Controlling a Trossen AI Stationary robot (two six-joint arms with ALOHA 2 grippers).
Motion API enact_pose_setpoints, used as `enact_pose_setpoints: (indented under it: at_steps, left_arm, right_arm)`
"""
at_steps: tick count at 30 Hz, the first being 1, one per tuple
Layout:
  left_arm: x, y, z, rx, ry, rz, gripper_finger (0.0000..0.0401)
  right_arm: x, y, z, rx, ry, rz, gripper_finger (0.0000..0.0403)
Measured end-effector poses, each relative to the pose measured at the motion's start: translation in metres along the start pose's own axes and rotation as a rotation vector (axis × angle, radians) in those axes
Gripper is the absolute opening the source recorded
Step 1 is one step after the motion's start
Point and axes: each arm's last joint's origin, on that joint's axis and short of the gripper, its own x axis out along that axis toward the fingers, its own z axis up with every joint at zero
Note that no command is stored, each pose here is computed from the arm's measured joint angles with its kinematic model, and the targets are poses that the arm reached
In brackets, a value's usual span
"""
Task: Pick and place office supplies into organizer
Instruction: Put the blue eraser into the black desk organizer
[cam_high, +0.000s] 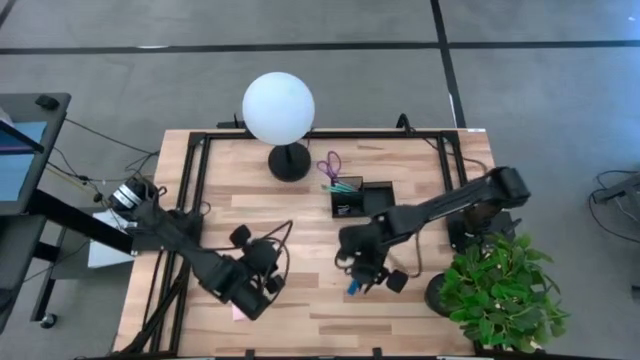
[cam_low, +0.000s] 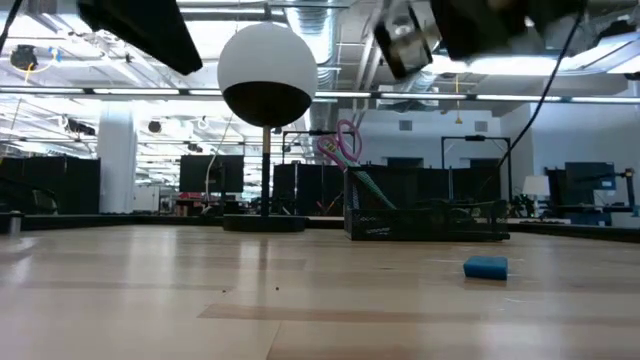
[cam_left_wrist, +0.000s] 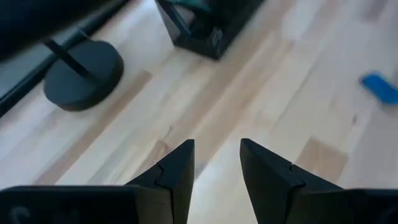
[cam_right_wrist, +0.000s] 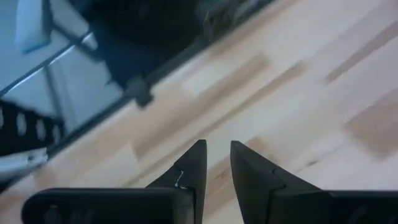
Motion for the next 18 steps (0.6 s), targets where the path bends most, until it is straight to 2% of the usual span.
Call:
enact_pose_setpoints:
  at_steps: [4, 11, 18]
  left_arm:
    - [-0.011, -0.002, -0.01, -0.036, -0.093, 0.002, 0.0125]
    - [-0.024, -0.006, -0.02, -0.063, -0.12, -0.043, 0.0125]
    - [-0.032, -0.008, -0.025, -0.106, -0.171, -0.063, 0.0125]
  right_arm:
    - [0.027, -0.018, -0.021, 0.039, 0.07, 0.066, 0.0066]
    - [0.042, -0.059, -0.042, 0.065, -0.015, 0.042, 0.0066]
    - [0.041, -0.064, -0.041, 0.136, -0.049, 0.02, 0.0066]
